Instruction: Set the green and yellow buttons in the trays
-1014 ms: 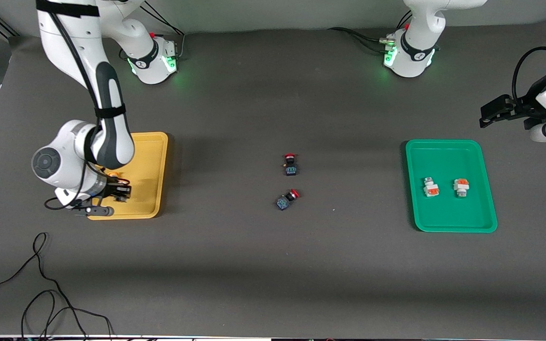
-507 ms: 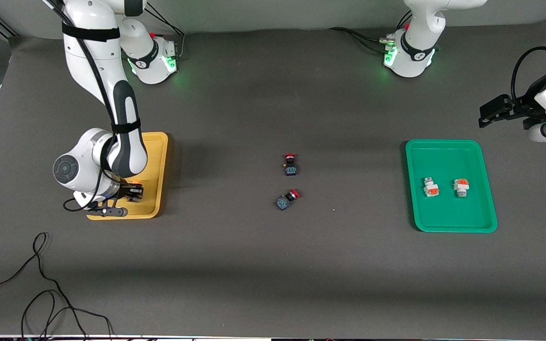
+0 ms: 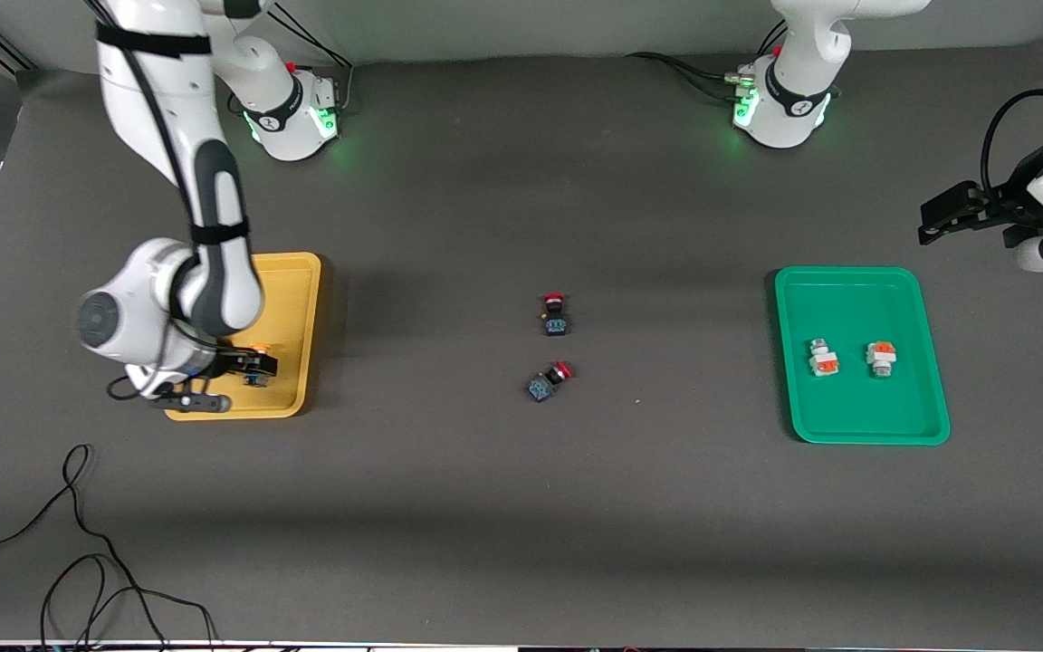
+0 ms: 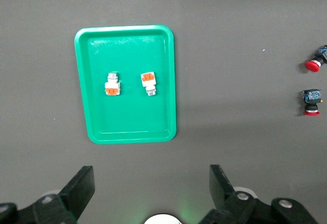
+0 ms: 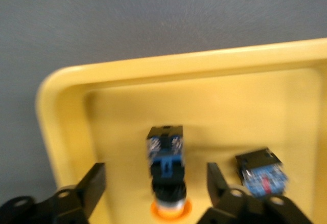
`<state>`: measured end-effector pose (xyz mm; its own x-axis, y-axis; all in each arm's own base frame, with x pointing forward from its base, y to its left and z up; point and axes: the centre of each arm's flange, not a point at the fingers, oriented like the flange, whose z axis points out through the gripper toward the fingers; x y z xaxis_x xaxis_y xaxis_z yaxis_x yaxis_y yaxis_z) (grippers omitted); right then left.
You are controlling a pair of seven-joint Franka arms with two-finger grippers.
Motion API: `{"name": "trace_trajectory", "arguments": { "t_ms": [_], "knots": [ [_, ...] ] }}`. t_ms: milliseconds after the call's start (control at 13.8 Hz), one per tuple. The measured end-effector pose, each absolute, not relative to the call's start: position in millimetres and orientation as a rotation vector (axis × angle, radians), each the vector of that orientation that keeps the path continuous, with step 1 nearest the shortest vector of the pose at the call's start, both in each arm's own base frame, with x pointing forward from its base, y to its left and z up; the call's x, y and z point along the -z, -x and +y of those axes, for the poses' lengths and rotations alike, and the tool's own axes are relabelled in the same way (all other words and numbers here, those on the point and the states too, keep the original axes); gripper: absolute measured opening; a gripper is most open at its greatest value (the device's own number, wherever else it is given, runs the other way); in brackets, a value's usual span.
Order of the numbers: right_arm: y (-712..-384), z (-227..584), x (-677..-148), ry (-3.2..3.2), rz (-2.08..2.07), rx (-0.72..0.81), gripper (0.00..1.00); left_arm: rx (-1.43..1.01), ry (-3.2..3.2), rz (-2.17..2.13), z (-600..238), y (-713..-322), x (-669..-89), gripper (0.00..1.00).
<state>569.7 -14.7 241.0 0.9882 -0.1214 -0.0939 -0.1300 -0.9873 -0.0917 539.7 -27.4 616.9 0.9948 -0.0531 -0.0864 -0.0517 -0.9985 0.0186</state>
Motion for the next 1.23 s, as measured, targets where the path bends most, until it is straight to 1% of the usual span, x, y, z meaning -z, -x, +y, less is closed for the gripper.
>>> {"name": "trace_trajectory", "arguments": {
  "t_ms": [72, 362, 725, 870, 1014, 1232],
  "knots": [
    [-570, -26, -265, 3.001, 0.21, -0.122, 1.0, 0.136, -3.121, -0.082, -27, -540, -617, 1.0],
    [-563, -67, -363, 2.949, 0.217, -0.116, 1.0, 0.132, -3.122, -0.081, -27, -541, -616, 1.0],
    [-570, -64, -519, 3.009, 0.105, -0.181, 1.0, 0.136, -3.125, -0.087, -29, -542, -611, 1.0],
    [-565, -63, -571, 3.054, 0.082, -0.196, 1.0, 0.136, -3.128, -0.094, -31, -541, -611, 1.0],
    [-558, -64, -602, 3.072, 0.08, -0.215, 1.0, 0.136, -3.129, -0.096, -31, -541, -611, 1.0],
    [-552, -73, -615, 3.077, 0.107, -0.209, 1.0, 0.136, -3.13, -0.095, -31, -541, -611, 1.0]
  ]
}}
